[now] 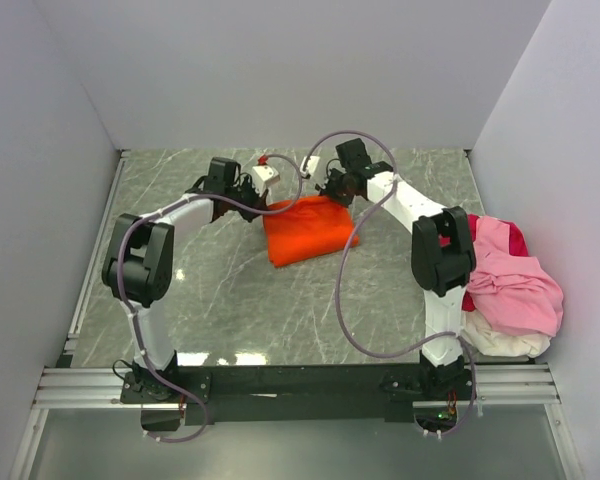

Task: Fold and stack the t-shirts
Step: Fold the tshirt

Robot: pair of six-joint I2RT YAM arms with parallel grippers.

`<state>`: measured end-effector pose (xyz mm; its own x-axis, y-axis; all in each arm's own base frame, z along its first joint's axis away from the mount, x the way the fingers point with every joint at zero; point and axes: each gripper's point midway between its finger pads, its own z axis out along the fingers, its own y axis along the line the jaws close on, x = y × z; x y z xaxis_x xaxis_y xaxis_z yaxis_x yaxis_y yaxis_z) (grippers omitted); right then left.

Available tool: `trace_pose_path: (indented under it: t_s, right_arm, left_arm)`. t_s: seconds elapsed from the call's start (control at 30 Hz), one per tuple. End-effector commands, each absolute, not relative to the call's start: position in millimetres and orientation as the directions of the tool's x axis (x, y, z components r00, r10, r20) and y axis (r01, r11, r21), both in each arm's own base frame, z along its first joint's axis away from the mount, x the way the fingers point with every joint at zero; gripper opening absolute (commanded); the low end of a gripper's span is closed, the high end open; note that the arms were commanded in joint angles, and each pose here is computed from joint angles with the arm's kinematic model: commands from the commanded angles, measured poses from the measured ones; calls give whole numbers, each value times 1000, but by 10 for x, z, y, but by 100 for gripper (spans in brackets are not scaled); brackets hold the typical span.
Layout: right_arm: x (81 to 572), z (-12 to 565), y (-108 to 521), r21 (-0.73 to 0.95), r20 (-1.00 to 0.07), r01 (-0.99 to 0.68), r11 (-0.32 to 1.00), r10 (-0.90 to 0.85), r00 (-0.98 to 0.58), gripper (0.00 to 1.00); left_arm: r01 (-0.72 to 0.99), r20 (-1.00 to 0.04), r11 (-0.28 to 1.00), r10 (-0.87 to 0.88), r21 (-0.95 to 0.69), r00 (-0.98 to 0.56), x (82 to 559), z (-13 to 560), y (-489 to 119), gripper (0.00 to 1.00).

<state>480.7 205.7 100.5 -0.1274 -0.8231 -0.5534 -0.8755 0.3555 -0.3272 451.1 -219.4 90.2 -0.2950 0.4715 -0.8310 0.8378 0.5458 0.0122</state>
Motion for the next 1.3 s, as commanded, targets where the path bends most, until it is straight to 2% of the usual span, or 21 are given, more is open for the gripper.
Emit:
trace_pose_path:
  t_s: [0.0,0.13,0.17,0.2,0.23,0.27,0.3,0.33,0.4,0.5,0.53,0.57,0.6,0.67,0.7,0.77,0.8,0.87,0.97,1.17,1.27]
  right_arm:
    - [5136,1256,2078,-395,-601,-806,441,-787,-137,0]
    - [5259,1142,2079,-396,-600,-788,471,-783,-167,0]
    - [5309,1082,2034,-407,-588,-769,493,-786,-192,9]
    - [5397,1122,2036,-418,-612,-732,538,-763,-211,22]
    - [5447,1139,2037,-426,-624,-706,566,-749,-224,41]
    - [5489,1157,2000,-432,-638,-672,601,-730,-243,67]
    - [5650,1323,1911,-457,-689,-548,701,-668,-282,72]
    - [5690,1442,1871,-455,-717,-496,740,-634,-289,76]
    - [5740,1645,1761,-413,-770,-394,821,-545,-330,80]
    - [5590,1886,1655,-274,-821,-401,874,-430,-375,80]
    - [5467,1902,1786,-189,-835,-486,853,-400,-378,80]
    - [5352,2029,1751,-128,-845,-516,847,-366,-391,79]
    - [5102,1925,1810,-42,-811,-589,807,-372,-451,79]
    - [4640,1997,2047,130,-812,-736,664,-355,-464,77]
    - [4404,1946,2033,185,-789,-774,606,-378,-485,74]
    - [3990,2035,2135,289,-794,-822,491,-357,-492,71]
    - [3861,2032,2118,316,-784,-824,471,-360,-506,70]
    - [3613,2130,2136,348,-789,-832,432,-344,-509,68]
    - [3388,2181,2105,376,-785,-825,423,-328,-526,68]
    - [3274,2052,1952,388,-786,-810,440,-300,-540,68]
    - [3299,2020,1866,435,-778,-793,426,-267,-569,67]
  left_arm:
    - [801,-859,597,435,48,-272,4819,1073,-2214,1]
    - [768,-840,640,428,22,-334,4919,956,-2183,1]
    - [755,-838,655,422,19,-346,4949,940,-2171,2]
    - [725,-833,688,416,28,-364,5022,924,-2127,18]
    - [683,-828,731,383,-1,-411,5055,920,-2097,30]
    - [644,-829,765,361,0,-428,5114,957,-2055,40]
    - [573,-837,818,289,-35,-464,5190,1064,-2018,67]
    - [480,-834,877,257,-11,-488,5278,1113,-1867,78]
    - [390,-855,919,153,-62,-496,5332,1422,-1780,85]
    - [275,-867,950,7,-151,-498,5278,1829,-1626,99]
    - [235,-850,945,-74,-226,-522,5226,1894,-1631,99]
    - [285,-834,908,-112,-306,-540,5104,2031,-1690,99]
    - [268,-788,880,-171,-392,-592,4978,1946,-1736,99]
    - [307,-725,805,-207,-508,-657,4744,1963,-1850,99]
    - [271,-663,778,-235,-567,-711,4600,1807,-1885,99]
    - [244,-606,747,-256,-618,-754,4441,1677,-1934,98]
    - [201,-546,725,-278,-659,-790,4318,1550,-1961,94]
    - [130,-491,727,-309,-674,-815,4258,1361,-1938,87]
    - [35,-429,741,-349,-670,-833,4245,1129,-1889,83]
    - [-95,-316,750,-385,-654,-867,4263,675,-1937,77]
    - [-103,-281,744,-371,-660,-885,4295,561,-2072,74]
